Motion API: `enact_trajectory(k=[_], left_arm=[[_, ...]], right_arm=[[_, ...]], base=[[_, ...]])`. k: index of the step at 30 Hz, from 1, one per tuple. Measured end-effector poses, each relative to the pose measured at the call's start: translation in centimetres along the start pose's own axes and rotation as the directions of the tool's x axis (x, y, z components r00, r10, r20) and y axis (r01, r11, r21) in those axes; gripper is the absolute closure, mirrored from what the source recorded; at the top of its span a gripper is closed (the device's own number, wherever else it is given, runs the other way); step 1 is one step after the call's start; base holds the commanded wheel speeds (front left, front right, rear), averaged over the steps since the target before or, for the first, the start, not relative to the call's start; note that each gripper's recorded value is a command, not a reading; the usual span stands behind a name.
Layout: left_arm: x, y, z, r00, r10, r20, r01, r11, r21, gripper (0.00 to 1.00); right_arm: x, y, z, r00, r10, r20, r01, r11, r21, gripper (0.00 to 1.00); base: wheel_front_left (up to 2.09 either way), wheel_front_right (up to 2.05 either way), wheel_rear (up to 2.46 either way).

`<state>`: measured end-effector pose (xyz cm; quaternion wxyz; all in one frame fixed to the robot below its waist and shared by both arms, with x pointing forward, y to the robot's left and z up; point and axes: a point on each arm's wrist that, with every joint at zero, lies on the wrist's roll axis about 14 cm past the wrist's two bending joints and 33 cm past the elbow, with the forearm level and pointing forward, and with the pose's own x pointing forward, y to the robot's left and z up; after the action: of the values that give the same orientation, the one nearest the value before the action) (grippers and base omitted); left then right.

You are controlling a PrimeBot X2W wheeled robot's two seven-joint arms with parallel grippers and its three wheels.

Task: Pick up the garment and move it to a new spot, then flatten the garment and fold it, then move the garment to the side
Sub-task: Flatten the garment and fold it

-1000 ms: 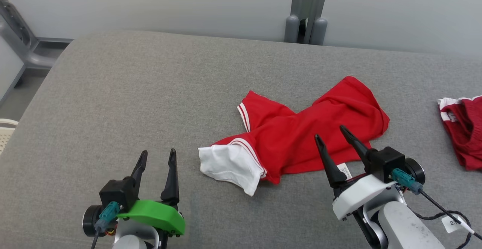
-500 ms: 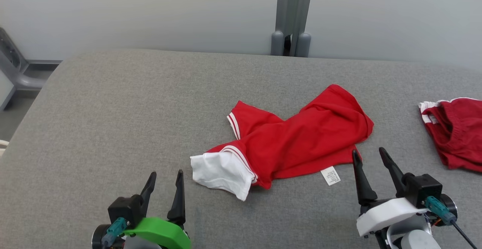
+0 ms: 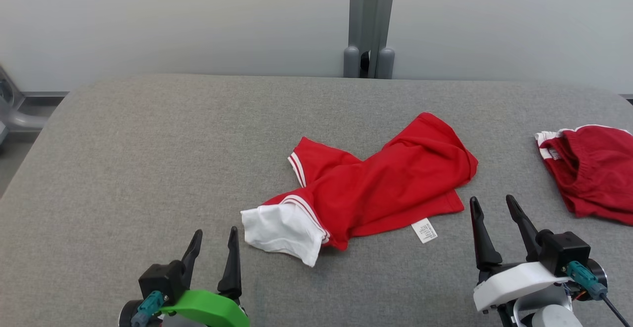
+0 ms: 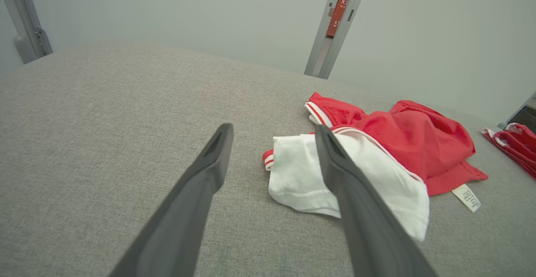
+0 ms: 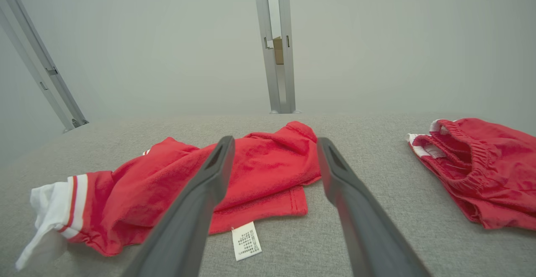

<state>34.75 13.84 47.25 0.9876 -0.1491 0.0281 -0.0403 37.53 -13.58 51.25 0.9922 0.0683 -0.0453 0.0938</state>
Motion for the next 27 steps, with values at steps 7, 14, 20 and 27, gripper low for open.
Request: enact_trajectory(k=[7,14,20,27], left_arm=[[-0.2,-0.3,-2.3,0.996,-0.021,-0.084,0.022,1.000,0.008,0.00],[1.0,-0.2,-5.6,0.971,-0.058,-0.230,0.066,0.997,0.026,0.00],[2.6,-0.2,-8.1,0.944,-0.076,-0.322,0.087,0.996,0.019,0.00],[3.5,-0.9,-9.9,0.924,-0.109,-0.366,0.114,0.993,-0.006,0.00]], right_arm=[[0.0,-0.1,-0.5,1.000,-0.003,-0.013,0.003,1.000,0.002,0.00],[0.0,-0.6,-1.5,0.999,-0.016,-0.045,0.016,1.000,-0.002,0.00],[0.2,-1.5,-2.6,0.996,-0.039,-0.078,0.038,0.999,-0.013,0.00],[-0.1,-2.7,-3.4,0.992,-0.073,-0.102,0.072,0.997,-0.017,0.00]], base=[[0.00,0.00,0.00],[0.00,0.00,0.00],[0.00,0.00,0.00],[0.00,0.00,0.00]])
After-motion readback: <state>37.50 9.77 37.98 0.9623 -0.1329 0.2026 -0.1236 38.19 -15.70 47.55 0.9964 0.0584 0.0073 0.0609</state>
